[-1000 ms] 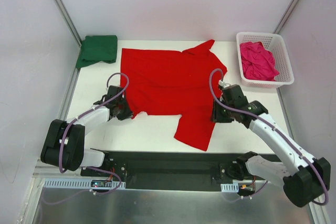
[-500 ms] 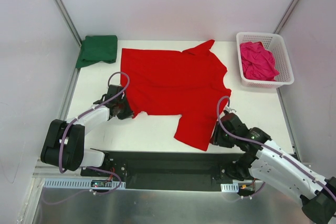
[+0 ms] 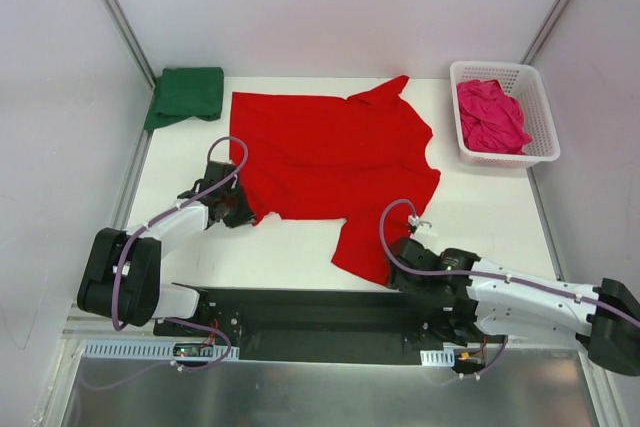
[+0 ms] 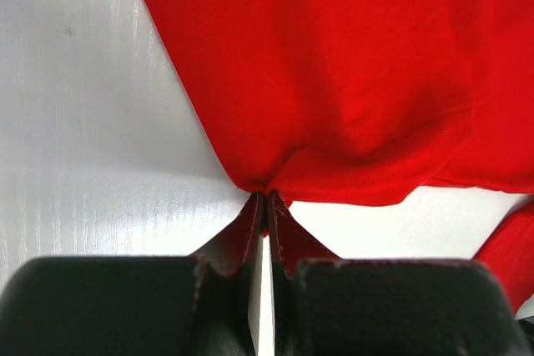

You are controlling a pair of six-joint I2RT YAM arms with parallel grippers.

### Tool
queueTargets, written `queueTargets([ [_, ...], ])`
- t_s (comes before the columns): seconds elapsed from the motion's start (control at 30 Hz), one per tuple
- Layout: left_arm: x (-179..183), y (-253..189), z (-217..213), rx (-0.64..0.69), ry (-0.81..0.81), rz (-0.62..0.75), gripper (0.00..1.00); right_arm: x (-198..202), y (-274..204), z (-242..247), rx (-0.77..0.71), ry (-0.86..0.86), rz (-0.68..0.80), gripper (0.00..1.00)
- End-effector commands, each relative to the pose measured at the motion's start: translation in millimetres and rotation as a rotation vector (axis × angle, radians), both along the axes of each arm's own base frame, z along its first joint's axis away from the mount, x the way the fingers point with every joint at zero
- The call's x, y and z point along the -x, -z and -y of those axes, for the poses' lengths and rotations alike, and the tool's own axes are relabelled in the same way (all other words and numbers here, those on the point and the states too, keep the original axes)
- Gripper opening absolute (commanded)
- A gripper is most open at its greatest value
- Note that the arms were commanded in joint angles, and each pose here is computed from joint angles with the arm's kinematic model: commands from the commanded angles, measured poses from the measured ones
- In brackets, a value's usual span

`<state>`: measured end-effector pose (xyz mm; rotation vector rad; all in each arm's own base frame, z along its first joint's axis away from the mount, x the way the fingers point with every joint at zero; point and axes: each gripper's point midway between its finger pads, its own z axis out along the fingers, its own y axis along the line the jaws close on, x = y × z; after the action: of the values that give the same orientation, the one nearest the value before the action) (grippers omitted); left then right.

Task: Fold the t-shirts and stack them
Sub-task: Grap the side of the flattened tshirt closest away from the robot with both arms

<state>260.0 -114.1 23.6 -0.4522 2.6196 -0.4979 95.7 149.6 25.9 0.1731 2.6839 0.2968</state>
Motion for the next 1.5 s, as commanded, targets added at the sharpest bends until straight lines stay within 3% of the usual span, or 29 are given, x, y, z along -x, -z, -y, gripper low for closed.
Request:
queueTargets([
  [0.0,-10,-16,1,0.016,0.014,0.056,0.0,-15,-12,-22,-0.061,0.097,0.07,0.46],
  [0.73,-9,-16,-2,0.014,0.015,0.057,0.0,-13,9,-20,0.011,0.122,0.03,0.45],
  [0.9,-11,-17,-2,0.016,0.011,0.062,0.0,-12,11,-22,0.022,0.118,0.018,0.24],
  [1.13,-10,-16,-4,0.015,0.008,0.058,0.0,-11,12,-22,0.029,0.115,0.011,0.03],
  [1.47,-16,-23,-3,0.021,0.008,0.083,0.0,-26,-23,-5,0.144,0.102,0.108,0.01],
])
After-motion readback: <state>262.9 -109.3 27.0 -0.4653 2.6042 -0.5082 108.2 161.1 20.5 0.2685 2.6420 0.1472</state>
